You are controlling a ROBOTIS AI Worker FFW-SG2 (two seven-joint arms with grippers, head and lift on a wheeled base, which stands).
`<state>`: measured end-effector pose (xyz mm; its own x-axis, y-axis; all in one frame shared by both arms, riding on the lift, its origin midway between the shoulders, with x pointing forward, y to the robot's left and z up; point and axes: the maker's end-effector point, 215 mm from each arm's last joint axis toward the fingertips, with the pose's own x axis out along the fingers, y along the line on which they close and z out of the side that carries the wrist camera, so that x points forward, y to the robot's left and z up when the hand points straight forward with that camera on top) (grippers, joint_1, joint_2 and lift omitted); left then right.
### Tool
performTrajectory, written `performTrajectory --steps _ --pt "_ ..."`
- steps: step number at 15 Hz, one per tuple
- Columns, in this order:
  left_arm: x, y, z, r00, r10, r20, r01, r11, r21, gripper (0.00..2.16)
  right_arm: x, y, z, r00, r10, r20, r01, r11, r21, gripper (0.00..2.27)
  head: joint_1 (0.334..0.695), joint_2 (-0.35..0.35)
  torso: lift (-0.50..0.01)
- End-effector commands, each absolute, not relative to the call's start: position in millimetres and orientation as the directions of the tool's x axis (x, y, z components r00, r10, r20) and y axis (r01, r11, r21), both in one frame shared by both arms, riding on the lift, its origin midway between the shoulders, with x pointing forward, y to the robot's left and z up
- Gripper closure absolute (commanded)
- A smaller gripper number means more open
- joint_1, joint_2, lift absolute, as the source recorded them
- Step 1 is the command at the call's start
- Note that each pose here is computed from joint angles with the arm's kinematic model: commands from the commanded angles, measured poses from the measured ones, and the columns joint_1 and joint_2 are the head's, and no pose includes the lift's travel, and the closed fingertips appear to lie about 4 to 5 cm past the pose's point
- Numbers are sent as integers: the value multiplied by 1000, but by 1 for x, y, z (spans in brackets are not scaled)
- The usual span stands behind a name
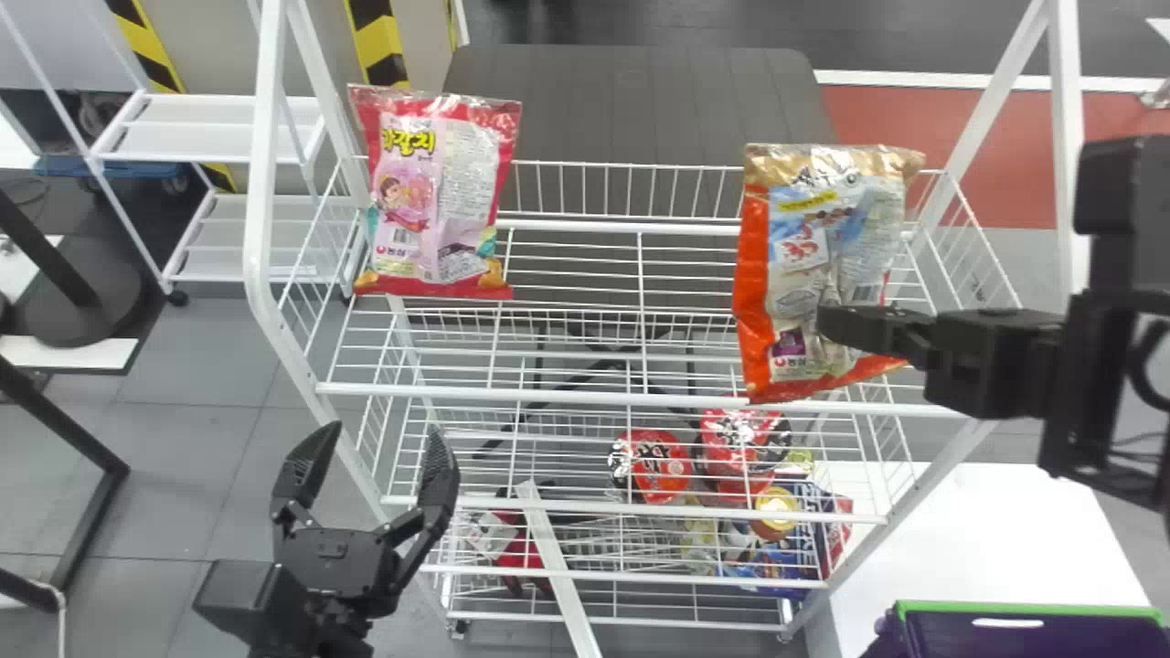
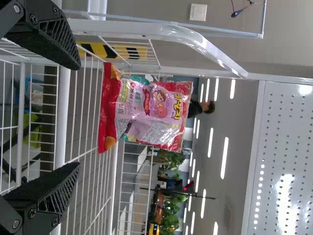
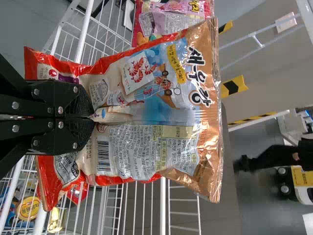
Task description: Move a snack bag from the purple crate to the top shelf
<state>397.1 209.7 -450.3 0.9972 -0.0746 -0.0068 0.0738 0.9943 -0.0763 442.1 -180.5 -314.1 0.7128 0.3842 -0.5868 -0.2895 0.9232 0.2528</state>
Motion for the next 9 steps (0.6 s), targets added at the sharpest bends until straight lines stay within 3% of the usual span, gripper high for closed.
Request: performTrajectory --steps 1,6,9 --pt "399 208 -456 997 -78 -15 77 994 -74 124 456 -155 -325 680 392 -619 -316 919 235 2159 695 29 1" --pt "405 206 -462 996 -83 -21 81 994 -72 124 515 -125 -322 754 326 -570 -371 928 39 2155 695 71 1" --pt "407 210 -464 997 -76 -20 74 995 -69 124 536 -107 -316 774 335 -537 -400 917 -5 2155 695 93 1"
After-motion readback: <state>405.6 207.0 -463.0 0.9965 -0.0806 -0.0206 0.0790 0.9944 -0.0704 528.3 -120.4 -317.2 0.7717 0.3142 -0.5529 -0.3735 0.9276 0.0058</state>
